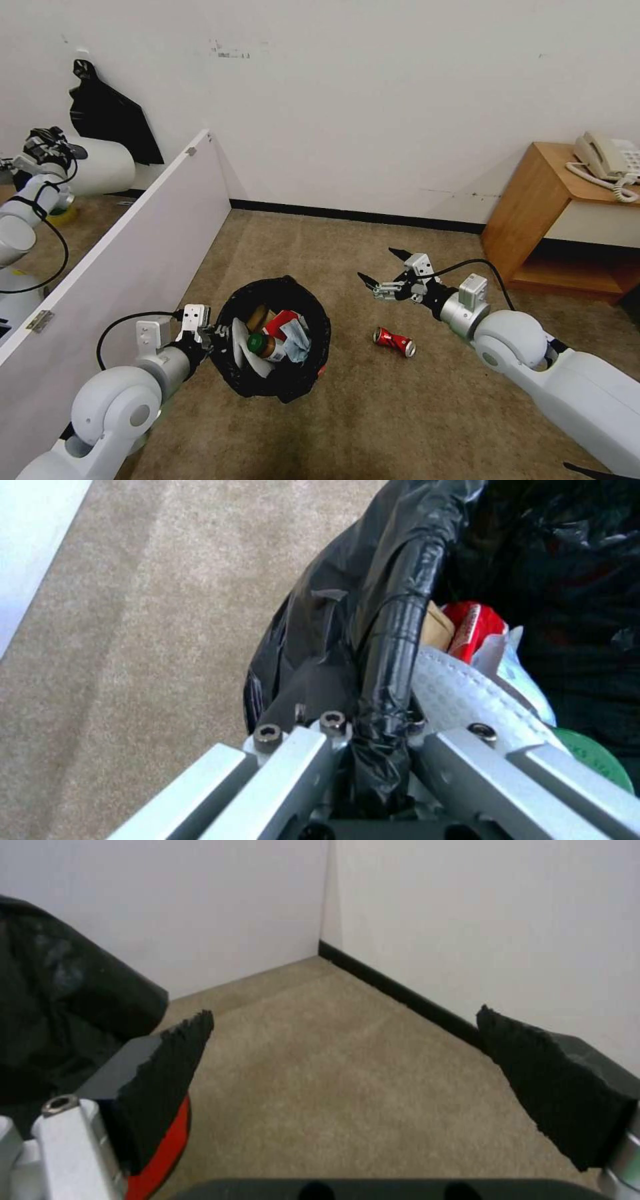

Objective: Pick up the trash bin and place the garbage on the floor into it.

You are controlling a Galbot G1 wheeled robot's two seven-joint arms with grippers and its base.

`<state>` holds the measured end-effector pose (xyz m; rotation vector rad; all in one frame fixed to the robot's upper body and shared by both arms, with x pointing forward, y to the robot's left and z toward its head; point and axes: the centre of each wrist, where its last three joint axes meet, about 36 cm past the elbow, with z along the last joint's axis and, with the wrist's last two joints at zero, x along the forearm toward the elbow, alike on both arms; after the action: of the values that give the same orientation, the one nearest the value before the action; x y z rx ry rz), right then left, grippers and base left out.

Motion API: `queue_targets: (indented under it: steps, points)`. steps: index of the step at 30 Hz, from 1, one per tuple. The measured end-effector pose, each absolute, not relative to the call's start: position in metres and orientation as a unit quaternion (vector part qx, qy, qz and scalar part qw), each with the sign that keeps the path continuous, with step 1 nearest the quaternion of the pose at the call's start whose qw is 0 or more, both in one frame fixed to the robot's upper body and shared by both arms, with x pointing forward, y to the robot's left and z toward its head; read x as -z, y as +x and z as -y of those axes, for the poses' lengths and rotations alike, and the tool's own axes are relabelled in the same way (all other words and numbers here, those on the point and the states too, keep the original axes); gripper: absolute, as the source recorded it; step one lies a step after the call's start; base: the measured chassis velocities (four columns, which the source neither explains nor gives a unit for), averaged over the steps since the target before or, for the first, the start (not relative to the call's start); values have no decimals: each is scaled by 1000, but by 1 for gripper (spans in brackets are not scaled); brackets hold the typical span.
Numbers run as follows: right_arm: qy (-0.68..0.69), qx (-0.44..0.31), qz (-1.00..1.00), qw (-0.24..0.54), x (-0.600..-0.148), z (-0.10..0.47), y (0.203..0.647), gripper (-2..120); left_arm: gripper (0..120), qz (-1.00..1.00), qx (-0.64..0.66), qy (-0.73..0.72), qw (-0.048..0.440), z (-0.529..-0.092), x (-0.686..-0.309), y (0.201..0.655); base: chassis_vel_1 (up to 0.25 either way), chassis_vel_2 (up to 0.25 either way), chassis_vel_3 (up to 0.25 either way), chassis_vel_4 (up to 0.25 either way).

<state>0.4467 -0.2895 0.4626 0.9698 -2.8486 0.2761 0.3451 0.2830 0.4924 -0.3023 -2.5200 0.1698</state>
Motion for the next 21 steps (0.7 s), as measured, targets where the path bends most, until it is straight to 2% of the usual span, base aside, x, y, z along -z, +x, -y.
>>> queue_targets:
  steps: [21]
  points:
    - [297, -76, 948, 89, -456, 300, 443, 100, 0, 947, -59, -114, 295, -282, -490, 343, 0, 0, 0, 0]
